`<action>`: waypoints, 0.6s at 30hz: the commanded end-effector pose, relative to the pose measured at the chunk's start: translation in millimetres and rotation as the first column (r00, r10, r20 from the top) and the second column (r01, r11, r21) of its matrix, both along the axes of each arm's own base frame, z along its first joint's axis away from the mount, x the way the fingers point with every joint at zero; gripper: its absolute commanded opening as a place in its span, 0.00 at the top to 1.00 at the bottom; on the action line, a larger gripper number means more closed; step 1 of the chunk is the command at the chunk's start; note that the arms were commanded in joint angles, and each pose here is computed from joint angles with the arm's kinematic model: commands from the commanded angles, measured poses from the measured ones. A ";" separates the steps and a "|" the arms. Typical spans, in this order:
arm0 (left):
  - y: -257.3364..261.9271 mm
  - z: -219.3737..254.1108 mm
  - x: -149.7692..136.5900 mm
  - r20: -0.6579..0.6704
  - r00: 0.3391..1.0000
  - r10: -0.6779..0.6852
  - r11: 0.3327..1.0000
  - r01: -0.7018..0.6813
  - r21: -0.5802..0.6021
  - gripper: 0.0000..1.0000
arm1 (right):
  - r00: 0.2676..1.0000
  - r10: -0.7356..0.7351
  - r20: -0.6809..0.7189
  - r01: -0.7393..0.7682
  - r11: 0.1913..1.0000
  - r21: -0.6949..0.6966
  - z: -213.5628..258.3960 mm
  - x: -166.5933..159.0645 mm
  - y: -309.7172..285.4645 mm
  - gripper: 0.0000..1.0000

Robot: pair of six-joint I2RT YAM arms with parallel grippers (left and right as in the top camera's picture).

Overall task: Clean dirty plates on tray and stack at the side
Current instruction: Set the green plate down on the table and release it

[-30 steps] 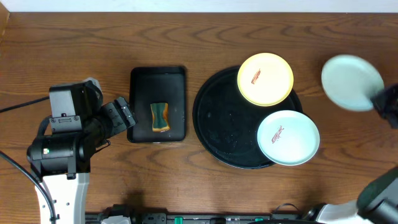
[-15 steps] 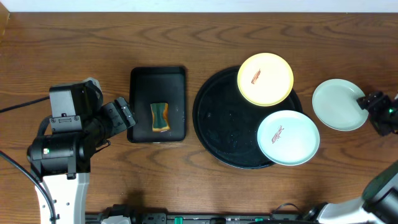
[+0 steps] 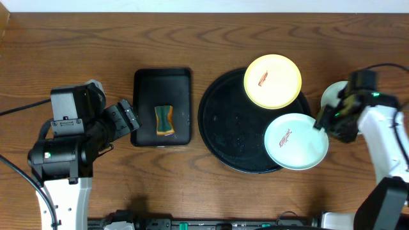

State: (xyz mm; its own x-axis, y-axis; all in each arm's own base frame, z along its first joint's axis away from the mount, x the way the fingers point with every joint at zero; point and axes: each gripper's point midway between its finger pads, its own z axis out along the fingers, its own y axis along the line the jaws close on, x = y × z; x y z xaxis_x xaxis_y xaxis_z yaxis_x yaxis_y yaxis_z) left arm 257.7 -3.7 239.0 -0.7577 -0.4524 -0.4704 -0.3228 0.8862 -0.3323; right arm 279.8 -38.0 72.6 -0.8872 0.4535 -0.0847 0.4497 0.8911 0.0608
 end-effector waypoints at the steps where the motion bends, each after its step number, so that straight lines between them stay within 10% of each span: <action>1: 3.9 6.9 1.6 0.017 1.000 0.003 1.000 -0.003 0.021 0.13 | 0.996 -0.066 -0.063 0.052 0.977 -0.205 -16.3 -18.6 -21.3 0.43; 4: 3.9 6.9 1.6 0.017 1.000 0.003 1.000 -0.003 0.021 0.13 | 0.994 -0.082 -0.069 0.066 0.975 -0.210 -30.9 -26.0 -20.3 0.50; 10: 3.9 6.9 1.6 0.017 1.000 0.003 1.000 -0.003 0.021 0.13 | 1.000 0.013 -0.007 -0.014 0.999 -0.050 -43.0 -13.1 6.7 0.99; 18: 3.5 7.0 1.6 0.017 1.000 0.001 1.000 -0.001 0.019 0.13 | 0.933 0.321 0.163 -0.349 0.917 0.192 -20.1 -1.7 69.4 0.99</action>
State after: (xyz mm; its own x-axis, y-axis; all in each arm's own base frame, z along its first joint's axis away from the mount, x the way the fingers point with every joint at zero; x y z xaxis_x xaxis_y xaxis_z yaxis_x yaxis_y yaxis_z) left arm 257.7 -3.7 239.0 -0.7577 -0.4524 -0.4704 -0.3228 0.8862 -0.3323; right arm 272.7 -8.3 34.1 -0.9403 0.3279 -0.0909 0.3142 0.9393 0.1376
